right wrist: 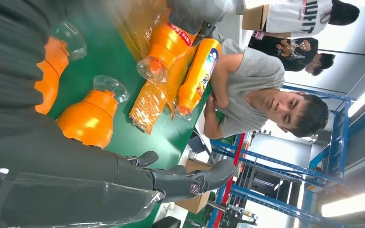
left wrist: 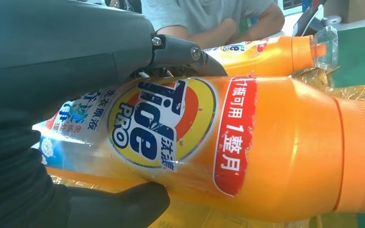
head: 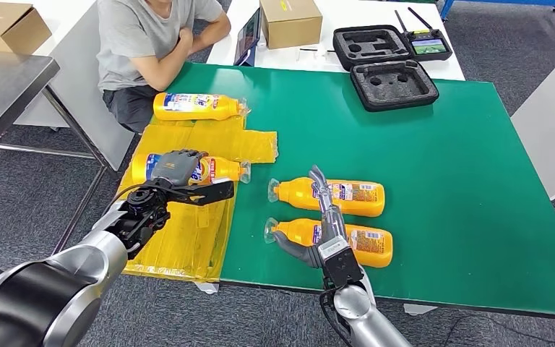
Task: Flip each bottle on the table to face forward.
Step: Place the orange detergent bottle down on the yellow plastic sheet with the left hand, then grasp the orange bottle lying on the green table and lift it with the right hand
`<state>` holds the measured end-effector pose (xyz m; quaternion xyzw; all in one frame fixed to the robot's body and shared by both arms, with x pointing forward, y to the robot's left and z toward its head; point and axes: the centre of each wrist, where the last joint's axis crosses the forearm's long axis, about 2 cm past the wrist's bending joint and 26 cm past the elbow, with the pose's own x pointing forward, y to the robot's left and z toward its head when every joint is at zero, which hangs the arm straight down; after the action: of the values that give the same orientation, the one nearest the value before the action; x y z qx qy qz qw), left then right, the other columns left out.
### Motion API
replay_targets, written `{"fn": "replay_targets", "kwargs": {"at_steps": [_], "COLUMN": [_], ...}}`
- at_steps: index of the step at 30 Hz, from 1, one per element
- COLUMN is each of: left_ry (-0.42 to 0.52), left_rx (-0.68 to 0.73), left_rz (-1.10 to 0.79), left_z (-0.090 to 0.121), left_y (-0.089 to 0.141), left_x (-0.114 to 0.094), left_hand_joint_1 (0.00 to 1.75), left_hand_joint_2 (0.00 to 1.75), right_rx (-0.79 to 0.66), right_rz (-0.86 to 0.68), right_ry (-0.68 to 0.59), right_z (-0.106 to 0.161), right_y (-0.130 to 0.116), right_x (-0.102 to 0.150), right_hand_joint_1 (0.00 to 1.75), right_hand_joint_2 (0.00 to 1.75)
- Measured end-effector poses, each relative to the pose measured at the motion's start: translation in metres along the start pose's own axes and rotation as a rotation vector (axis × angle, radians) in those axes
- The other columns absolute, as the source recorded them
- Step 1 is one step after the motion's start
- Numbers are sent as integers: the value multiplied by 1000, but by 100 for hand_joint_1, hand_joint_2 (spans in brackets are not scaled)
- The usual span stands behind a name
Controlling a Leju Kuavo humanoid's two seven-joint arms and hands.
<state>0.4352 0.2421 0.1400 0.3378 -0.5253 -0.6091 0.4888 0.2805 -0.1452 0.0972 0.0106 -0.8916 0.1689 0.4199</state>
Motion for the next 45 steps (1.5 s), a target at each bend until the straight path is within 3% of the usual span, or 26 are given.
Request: {"fn": "replay_targets", "kwargs": {"at_steps": [4,5,9,10,31,40,45], "left_ry": [7,8,0,-2,-11,-99,-220], "left_rx": [-9,-13,-35,-37,-4,165,239], "left_rz": [12,16,27,25,-11,53,132], "left_z": [0,0,1,2,1,-4,-5], "left_y": [-1,-1,-4,-5,-5,5,6], "left_x": [-1,-1,-1,-1,3,21,33], "left_hand_joint_1": [160,150,6,0,0,0,0], "left_hand_joint_2": [175,175,175,175,175,175,175], "right_rx": [-1,-2,-7,-8,-14,-18,-17], "right_rz": [-1,-1,3,4,14,17,16], "right_ry": [1,2,4,5,9,14,16], "right_z": [0,0,1,1,3,4,4], "right_y": [0,0,-1,-2,-4,-6,-8], "right_x": [0,0,-1,-1,-2,-3,-4], "right_hand_joint_1": [0,0,0,0,0,0,0], "right_hand_joint_2": [175,175,175,175,175,175,175]}}
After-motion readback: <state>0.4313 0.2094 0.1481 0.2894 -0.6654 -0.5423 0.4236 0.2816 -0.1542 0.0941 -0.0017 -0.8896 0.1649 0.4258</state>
